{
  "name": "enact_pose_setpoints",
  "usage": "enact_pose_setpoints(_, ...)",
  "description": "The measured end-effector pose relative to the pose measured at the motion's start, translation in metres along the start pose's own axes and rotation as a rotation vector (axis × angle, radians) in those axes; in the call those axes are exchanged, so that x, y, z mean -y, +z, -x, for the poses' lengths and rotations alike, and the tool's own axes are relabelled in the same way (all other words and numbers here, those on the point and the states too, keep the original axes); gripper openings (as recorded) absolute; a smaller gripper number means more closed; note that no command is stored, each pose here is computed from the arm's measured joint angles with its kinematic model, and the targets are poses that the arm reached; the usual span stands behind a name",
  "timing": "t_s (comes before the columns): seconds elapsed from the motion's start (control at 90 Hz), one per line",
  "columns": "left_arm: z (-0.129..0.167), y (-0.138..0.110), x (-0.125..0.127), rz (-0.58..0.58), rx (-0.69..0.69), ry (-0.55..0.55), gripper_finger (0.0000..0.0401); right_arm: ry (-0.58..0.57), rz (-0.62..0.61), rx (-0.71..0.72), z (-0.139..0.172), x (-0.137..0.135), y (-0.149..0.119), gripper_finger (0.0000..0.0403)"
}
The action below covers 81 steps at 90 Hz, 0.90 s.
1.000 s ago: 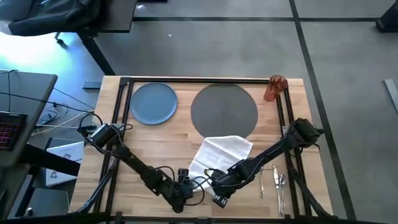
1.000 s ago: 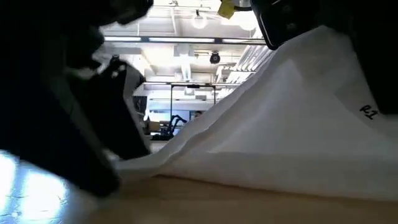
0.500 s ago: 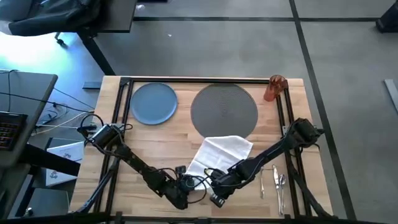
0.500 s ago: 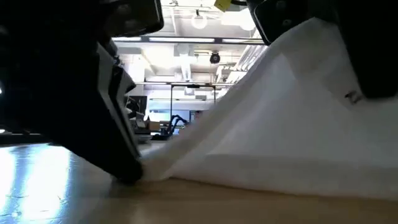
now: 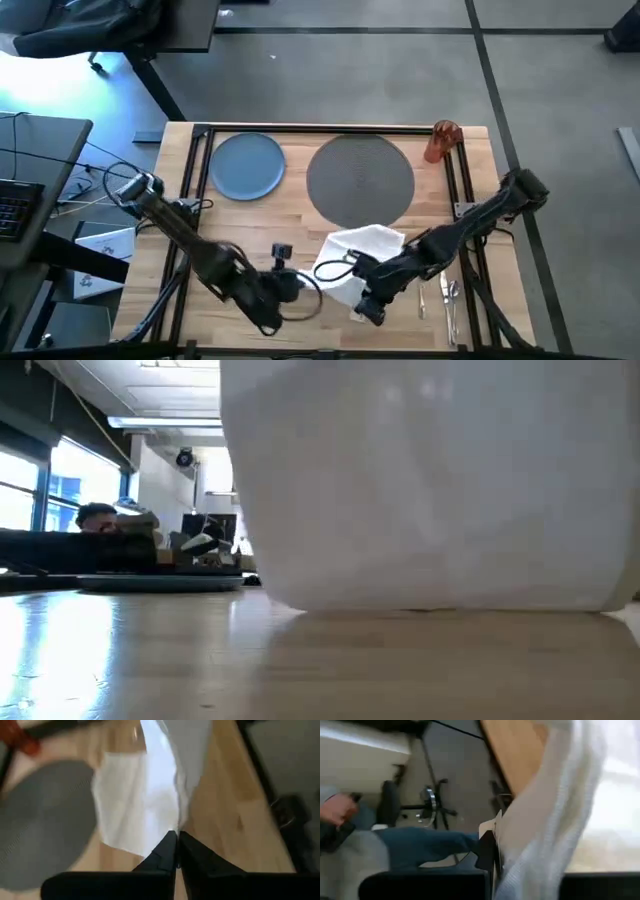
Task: Set table place
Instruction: Fold the white table napkin
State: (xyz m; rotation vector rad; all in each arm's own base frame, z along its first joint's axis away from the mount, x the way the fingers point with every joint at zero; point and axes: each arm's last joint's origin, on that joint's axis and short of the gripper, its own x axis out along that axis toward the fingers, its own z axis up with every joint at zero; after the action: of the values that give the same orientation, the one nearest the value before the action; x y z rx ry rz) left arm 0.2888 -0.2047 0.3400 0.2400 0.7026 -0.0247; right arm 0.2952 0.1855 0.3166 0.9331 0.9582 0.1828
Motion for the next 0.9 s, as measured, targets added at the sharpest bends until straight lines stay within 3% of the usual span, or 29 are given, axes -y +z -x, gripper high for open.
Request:
enact_pose_setpoints(0.211,0.067,0.035,-0.056,0.141,0.279,-0.118,0.0000,0.090,0.189,0.085,0.060,-0.040,0.019,0.0000)
enact_pose_setpoints(0.367,0.097,0.047,-0.091,0.259,0.462,-0.111,0.0000,-0.050,0.328,0.143,0.111,-0.048,0.044,0.0000)
enact_pose_setpoints(0.633,0.091,0.043,-0.150,0.305,0.432,0.291,0.0000,-0.486,0.429,0.284,0.174,-0.003,0.101,0.0000)
enact_pose_setpoints(0.8,0.084,0.041,-0.195,0.216,0.367,0.578,0.0000,-0.731,0.437,0.420,0.200,0.027,0.135,0.0000)
enact_pose_setpoints(0.9,0.087,0.044,-0.218,0.132,0.383,0.681,0.0000,-0.793,0.449,0.501,0.221,0.025,0.141,0.0000)
